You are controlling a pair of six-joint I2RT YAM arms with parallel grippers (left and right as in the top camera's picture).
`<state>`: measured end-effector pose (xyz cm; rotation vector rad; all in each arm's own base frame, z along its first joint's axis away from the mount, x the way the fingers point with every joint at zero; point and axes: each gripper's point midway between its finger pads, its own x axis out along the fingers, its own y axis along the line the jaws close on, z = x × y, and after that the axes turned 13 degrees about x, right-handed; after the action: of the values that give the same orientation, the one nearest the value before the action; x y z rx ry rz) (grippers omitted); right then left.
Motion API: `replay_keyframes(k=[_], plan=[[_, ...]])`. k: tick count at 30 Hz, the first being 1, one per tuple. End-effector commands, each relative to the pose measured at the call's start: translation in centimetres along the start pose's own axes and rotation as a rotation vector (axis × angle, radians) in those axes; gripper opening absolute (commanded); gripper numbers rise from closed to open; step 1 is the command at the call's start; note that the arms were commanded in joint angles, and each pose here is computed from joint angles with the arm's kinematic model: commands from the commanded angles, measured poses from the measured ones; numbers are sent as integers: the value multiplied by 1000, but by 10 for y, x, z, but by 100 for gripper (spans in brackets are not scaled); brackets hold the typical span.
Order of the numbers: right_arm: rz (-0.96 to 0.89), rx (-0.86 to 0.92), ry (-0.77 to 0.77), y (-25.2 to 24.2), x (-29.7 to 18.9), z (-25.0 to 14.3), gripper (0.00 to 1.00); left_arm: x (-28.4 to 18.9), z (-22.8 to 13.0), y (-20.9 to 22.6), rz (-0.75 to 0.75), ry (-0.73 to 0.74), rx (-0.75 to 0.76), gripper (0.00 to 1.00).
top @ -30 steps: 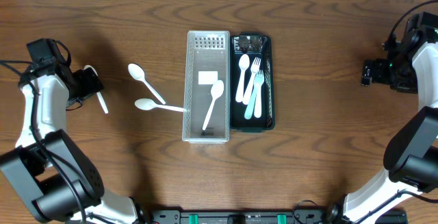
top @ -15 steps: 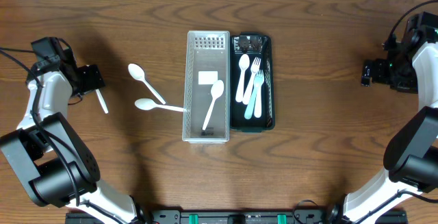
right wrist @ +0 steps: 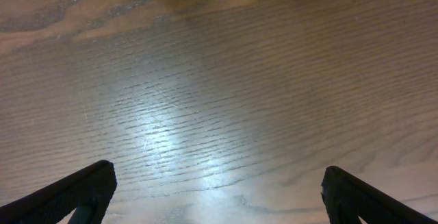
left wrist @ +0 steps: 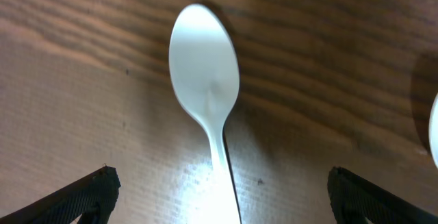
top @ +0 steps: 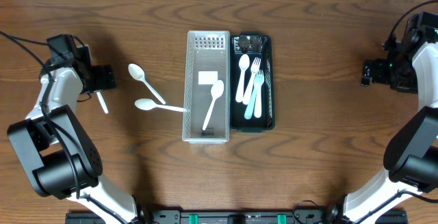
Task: Pack container
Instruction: 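Lower the left gripper onto the spoon handle and grasp it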
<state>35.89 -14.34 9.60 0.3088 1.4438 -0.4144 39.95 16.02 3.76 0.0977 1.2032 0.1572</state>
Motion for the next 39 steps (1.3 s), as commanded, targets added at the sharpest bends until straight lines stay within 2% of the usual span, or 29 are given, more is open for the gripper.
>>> replay_keyframes(k=[1, 12, 22, 24, 27, 28, 39], plan=[[3, -7, 0, -1, 0, 0, 99, 7, 4, 5, 10, -6, 24, 99], [3, -7, 0, -1, 0, 0, 99, 25, -5, 5, 1, 28, -5, 99], [3, -7, 0, -1, 0, 0, 99, 29, -6, 18, 17, 15, -142, 99], [3, -7, 0, -1, 0, 0, 99, 29, -7, 18, 16, 18, -142, 95], [3, -7, -1, -1, 0, 0, 99, 29, -7, 17, 15, 19, -140, 81], [3, -7, 0, -1, 0, 0, 99, 29, -6, 17, 15, 19, -140, 79], [3, -7, 0, -1, 0, 0, 99, 32, -14, 14, 5, 51, -138, 86]])
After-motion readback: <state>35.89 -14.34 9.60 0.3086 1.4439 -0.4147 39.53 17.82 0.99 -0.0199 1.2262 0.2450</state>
